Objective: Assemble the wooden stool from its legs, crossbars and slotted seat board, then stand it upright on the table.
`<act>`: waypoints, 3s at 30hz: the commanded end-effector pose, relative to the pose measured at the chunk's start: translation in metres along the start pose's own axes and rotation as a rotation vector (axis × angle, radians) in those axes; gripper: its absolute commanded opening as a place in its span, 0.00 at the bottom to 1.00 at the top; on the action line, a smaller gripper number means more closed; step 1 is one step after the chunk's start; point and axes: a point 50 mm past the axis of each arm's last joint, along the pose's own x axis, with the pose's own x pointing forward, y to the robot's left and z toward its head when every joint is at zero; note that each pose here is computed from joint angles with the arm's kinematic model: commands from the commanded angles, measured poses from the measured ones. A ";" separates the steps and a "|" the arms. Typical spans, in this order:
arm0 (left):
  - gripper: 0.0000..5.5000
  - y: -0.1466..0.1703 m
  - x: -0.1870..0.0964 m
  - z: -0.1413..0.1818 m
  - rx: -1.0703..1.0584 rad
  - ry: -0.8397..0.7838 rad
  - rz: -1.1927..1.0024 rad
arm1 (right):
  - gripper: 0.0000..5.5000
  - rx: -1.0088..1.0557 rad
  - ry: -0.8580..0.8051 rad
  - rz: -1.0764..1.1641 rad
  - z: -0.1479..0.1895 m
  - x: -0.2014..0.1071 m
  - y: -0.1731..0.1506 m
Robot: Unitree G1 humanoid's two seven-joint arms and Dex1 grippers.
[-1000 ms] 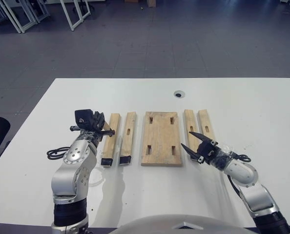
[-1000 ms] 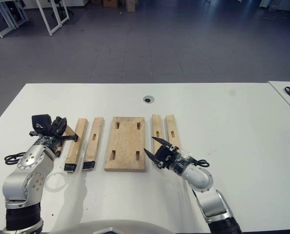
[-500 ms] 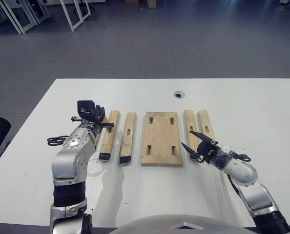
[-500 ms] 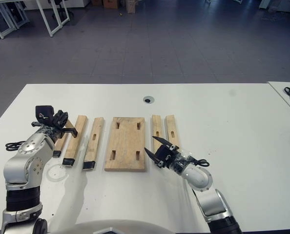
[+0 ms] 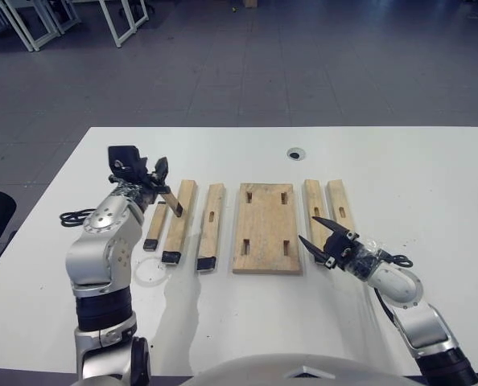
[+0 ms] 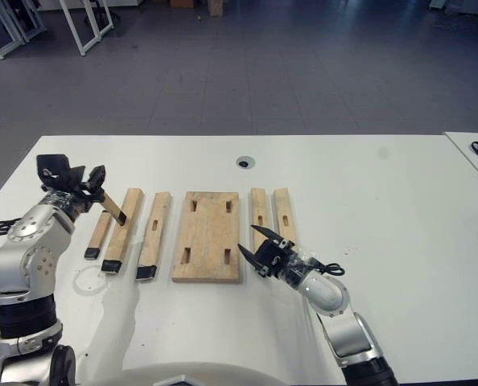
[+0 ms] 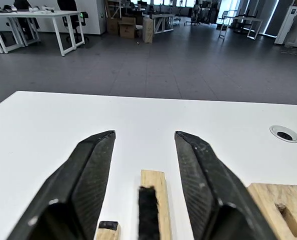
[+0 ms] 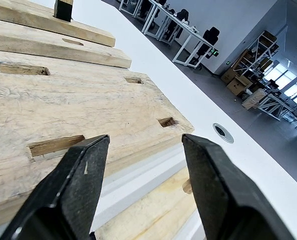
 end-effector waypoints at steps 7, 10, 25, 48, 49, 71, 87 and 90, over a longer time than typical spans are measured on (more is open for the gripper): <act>0.39 -0.007 0.042 0.079 -0.049 -0.142 -0.078 | 0.48 -0.027 0.006 0.018 -0.001 0.002 0.002; 0.39 -0.010 0.050 0.019 -0.092 0.065 -0.083 | 0.48 -0.021 0.010 0.009 -0.002 0.002 0.002; 0.39 -0.022 0.053 0.012 0.069 -0.006 -0.097 | 0.48 -0.023 0.023 0.003 -0.004 0.002 0.004; 0.68 -0.009 -0.066 -0.099 0.271 0.365 -0.134 | 0.48 -0.017 0.041 -0.025 -0.007 0.000 0.009; 0.68 -0.011 -0.068 -0.107 0.255 0.399 -0.142 | 0.48 -0.018 0.043 -0.025 -0.008 0.000 0.009; 0.38 -0.014 -0.027 -0.086 -0.048 0.236 -0.143 | 0.72 0.624 -0.135 -0.140 0.040 0.017 -0.043; 0.38 -0.070 -0.061 0.007 -0.710 0.210 -1.352 | 0.76 1.276 -0.377 0.431 0.093 0.011 -0.058; 0.38 -0.072 -0.065 0.009 -0.710 0.243 -1.385 | 0.82 1.294 -0.412 0.501 0.103 0.007 -0.056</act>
